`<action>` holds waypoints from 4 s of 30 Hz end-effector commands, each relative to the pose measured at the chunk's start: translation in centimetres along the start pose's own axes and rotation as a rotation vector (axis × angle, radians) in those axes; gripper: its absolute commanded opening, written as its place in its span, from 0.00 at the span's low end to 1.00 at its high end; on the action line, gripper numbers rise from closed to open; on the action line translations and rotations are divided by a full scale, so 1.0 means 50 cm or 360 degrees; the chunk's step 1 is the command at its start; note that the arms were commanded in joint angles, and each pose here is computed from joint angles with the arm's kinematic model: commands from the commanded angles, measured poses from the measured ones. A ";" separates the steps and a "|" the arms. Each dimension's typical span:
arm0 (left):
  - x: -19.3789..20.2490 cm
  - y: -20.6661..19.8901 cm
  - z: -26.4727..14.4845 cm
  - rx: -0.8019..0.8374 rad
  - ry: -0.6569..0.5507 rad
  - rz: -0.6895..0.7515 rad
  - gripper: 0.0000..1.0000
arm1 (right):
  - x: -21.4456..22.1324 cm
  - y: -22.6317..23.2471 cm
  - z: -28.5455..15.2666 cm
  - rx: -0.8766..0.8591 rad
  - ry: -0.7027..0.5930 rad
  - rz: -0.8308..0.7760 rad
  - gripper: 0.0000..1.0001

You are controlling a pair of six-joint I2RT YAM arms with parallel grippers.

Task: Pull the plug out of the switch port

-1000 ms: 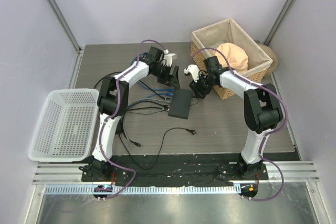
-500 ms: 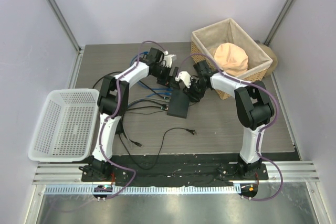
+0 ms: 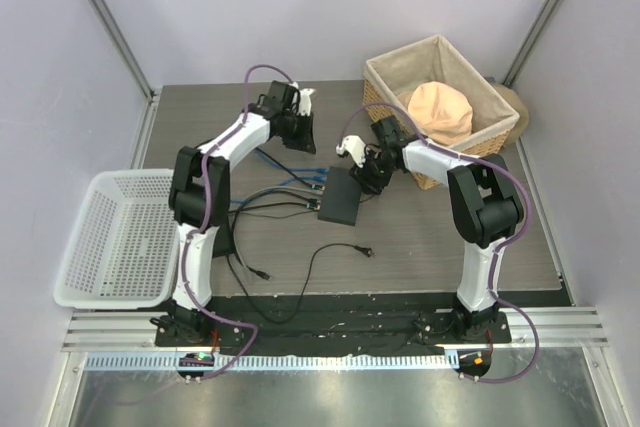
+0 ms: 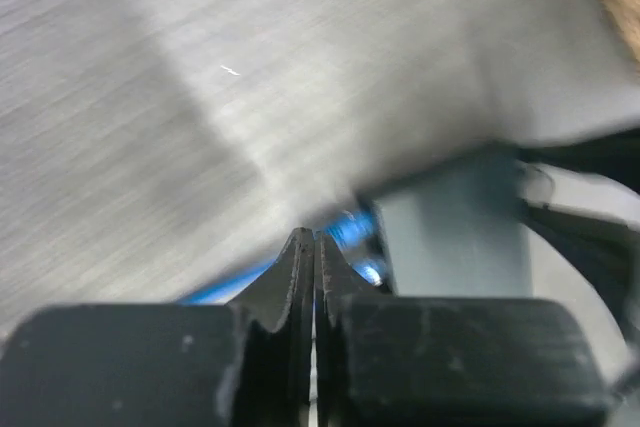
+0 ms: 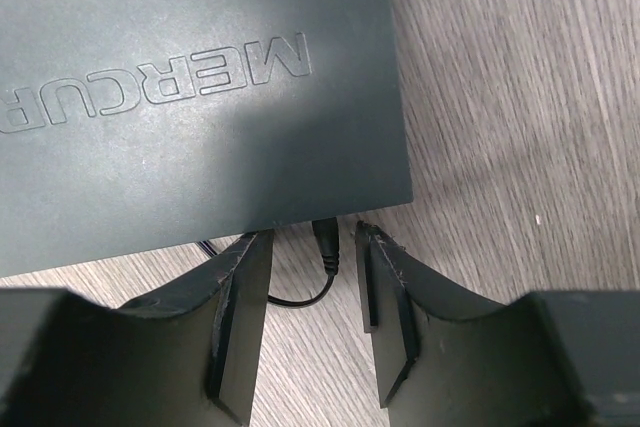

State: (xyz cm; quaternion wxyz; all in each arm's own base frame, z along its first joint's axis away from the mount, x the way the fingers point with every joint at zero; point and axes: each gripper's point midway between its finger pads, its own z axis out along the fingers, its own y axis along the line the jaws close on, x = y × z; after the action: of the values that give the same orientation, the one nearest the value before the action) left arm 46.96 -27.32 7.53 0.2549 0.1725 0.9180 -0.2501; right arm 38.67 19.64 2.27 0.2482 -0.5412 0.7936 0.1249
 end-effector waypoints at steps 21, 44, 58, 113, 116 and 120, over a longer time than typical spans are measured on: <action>0.154 -0.090 0.060 0.0363 0.0281 -0.0188 0.00 | 0.000 -0.026 0.012 -0.0047 -0.0090 0.0191 0.54; 0.141 -0.068 0.080 0.0277 0.0269 -0.0141 0.00 | 0.014 -0.033 0.023 0.0036 0.0006 -0.0218 0.01; 0.158 -0.068 0.079 0.0265 0.0296 -0.0126 0.00 | 0.057 0.030 0.036 -0.0189 0.0132 -0.0210 0.01; 0.174 -0.090 0.083 0.0282 0.0346 -0.0015 0.00 | 0.230 -0.007 -0.001 0.0033 0.0566 -0.0462 0.01; 0.172 -0.092 0.084 0.0287 0.0343 -0.0011 0.00 | 0.235 -0.003 0.000 0.0038 0.0578 -0.0360 0.01; 0.169 -0.095 0.083 0.0295 0.0339 0.0007 0.00 | 0.216 -0.009 -0.002 0.0019 0.0571 -0.0339 0.01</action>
State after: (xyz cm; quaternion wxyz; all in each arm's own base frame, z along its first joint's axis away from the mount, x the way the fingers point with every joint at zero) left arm 40.91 -33.65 5.17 0.1800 0.2200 0.8870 -0.3639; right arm 41.03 17.59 2.19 0.2901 -0.6469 0.7047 0.0274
